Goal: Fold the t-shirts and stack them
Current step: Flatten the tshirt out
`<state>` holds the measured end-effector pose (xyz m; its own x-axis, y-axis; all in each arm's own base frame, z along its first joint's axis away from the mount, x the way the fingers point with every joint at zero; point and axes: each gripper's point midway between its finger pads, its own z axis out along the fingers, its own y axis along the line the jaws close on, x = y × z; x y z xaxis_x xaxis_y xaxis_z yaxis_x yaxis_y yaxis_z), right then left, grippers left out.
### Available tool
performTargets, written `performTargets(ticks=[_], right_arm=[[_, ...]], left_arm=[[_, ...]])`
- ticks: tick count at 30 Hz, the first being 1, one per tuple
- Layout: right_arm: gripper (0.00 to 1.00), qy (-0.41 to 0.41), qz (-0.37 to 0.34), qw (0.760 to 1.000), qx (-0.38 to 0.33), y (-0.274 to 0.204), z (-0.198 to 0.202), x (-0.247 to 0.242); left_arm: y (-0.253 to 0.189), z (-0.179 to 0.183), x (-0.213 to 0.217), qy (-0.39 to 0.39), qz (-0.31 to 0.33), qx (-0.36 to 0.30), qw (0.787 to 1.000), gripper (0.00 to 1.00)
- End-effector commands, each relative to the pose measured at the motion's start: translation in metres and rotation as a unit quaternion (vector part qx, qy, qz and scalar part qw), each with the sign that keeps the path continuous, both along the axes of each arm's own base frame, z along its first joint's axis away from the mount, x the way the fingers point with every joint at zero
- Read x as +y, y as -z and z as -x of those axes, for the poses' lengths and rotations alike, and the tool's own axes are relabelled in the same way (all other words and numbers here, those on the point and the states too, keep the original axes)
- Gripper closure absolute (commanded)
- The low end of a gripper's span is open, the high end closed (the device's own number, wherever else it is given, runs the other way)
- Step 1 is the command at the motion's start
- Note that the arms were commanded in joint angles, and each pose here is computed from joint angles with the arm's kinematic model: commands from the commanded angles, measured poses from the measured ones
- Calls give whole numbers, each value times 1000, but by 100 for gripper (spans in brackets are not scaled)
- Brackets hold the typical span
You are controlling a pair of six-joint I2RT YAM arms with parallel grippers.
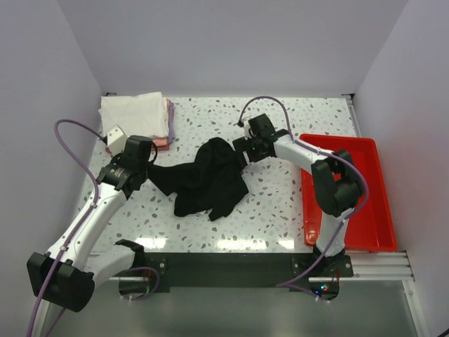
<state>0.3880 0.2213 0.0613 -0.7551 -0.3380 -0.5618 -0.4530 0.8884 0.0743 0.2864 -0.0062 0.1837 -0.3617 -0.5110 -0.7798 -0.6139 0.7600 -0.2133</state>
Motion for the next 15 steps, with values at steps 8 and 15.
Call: performTargets(ticks=[8,15], right_arm=[[49,-53,-71,996,16,19,-21,48],[100,-13,-69,997,-16,-16,-23,36]], left_arm=[[-3,-12,7,-23,-5,-7,1000,100],[-12,-22,9,-23,1,-21,1000,100]])
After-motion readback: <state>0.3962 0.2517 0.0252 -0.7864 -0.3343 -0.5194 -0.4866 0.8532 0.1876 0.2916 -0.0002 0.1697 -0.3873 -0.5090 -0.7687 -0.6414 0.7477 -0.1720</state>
